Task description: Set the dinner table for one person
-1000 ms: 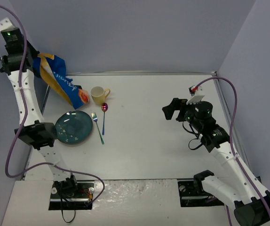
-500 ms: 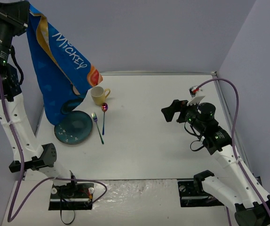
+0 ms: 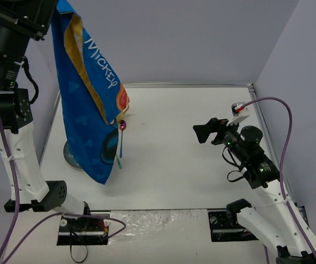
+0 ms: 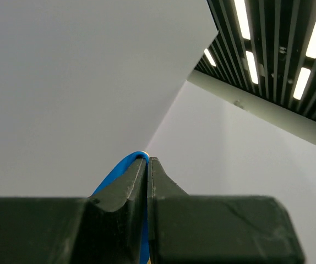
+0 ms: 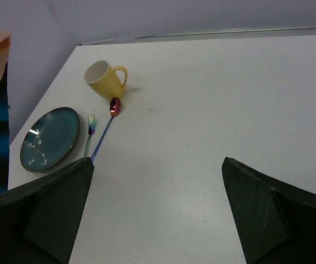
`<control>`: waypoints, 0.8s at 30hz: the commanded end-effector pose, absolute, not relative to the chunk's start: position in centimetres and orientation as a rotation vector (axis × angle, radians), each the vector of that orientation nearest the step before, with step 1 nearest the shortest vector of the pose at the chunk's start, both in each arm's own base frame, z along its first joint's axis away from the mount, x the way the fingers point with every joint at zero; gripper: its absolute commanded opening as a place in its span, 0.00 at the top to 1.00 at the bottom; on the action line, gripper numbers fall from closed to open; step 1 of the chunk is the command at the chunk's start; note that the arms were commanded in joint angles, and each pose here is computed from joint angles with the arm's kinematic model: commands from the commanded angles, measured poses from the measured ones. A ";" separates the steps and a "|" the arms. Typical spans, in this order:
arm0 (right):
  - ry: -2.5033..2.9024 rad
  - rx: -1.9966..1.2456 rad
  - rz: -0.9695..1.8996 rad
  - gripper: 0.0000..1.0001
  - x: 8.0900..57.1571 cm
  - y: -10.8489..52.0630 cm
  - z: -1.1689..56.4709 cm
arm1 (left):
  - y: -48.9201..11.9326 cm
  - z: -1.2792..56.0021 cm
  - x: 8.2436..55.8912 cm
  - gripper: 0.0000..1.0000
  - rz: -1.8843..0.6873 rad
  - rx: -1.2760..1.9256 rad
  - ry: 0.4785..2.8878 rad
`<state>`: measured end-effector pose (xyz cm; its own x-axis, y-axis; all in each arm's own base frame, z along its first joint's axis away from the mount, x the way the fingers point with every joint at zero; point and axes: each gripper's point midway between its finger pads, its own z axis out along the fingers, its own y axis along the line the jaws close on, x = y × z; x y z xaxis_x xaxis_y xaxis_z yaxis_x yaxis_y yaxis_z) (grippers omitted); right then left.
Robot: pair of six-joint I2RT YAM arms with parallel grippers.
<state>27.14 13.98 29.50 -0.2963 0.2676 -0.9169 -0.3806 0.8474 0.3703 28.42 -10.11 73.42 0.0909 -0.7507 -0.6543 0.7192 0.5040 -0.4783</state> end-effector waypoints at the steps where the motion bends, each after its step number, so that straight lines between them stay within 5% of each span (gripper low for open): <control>1: 1.643 -0.070 0.659 0.00 27.6 14.1 33.3 | -14.4 71.4 32.8 1.00 -1.197 0.003 1.058; 10: 1.610 -0.035 0.624 0.00 27.4 13.1 34.9 | -24.9 68.9 37.1 1.00 -1.417 0.070 1.110; 24: 1.657 -0.006 0.563 0.00 28.3 12.4 33.4 | -29.5 62.7 33.0 1.00 -1.263 0.221 1.321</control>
<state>27.36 12.36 31.19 -0.2381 0.2908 -0.9267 -0.3151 0.8794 0.3569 39.45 -31.16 57.12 -0.4103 -0.5438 -0.7321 0.6388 0.4015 -0.6563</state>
